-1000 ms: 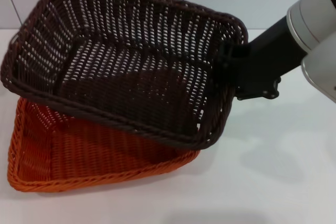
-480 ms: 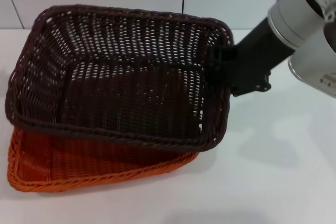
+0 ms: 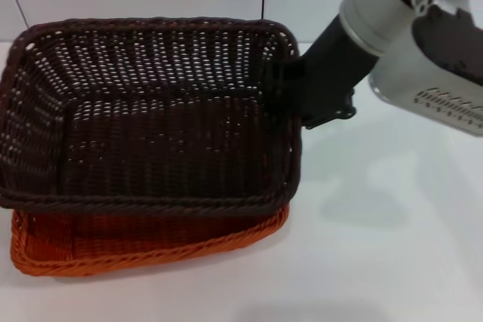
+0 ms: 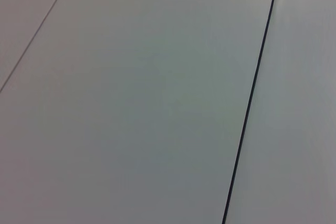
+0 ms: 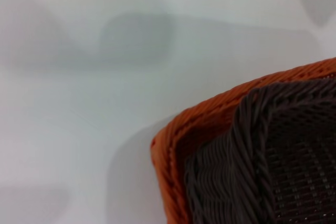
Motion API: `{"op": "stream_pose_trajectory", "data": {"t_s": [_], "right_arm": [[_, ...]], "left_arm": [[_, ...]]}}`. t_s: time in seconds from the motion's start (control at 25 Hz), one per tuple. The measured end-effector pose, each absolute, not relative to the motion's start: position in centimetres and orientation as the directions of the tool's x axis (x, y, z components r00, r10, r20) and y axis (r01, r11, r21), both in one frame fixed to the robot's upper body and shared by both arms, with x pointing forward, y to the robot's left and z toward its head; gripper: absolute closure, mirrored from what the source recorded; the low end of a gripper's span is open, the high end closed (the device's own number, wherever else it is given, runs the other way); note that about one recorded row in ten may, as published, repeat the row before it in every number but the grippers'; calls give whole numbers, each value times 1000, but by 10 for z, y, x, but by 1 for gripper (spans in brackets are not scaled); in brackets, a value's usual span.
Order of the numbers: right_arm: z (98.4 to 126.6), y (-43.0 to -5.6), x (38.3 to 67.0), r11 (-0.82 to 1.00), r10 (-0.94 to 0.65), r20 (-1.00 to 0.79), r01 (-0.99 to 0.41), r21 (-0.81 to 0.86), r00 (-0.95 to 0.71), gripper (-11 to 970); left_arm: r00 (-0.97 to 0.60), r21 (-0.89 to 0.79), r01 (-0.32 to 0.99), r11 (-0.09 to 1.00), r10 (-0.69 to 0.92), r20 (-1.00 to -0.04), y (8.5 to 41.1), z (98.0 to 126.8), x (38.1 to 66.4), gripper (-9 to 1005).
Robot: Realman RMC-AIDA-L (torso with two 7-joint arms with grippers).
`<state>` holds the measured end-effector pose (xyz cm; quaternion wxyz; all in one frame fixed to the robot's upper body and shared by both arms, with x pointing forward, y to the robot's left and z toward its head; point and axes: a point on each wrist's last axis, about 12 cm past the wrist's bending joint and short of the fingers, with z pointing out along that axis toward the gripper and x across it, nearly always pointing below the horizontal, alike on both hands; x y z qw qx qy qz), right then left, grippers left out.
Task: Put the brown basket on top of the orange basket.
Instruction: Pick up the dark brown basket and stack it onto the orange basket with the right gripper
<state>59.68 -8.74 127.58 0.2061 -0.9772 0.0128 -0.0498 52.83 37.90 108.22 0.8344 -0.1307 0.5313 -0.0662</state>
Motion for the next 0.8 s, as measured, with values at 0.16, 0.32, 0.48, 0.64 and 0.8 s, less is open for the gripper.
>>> {"op": "stream_pose_trajectory", "data": {"t_s": [0.16,0.32,0.48,0.64,0.8], "right_arm": [[1275,-74,595,-921,-14,103,28,-389,995,833],[1273,-67,592,-923,9,101,47,-383,995,833],[1268,-59,590,-919,18,91,52,-390,996,833],[1269,-57,588,-912,-3,73,27,-409,997,833],[1270,-56,587,-899,-60,48,-33,-437,997,834]], "left_arm": [[425,-286,-27,958,-248,-871,379,1082,528,232],[420,-283,-32,959,-244,-874,381,1080,525,232],[419,-282,-40,959,-240,-876,383,1078,521,232],[428,-277,-37,960,-236,-873,384,1079,518,232],[428,-279,-36,960,-238,-872,384,1078,516,232]]}}
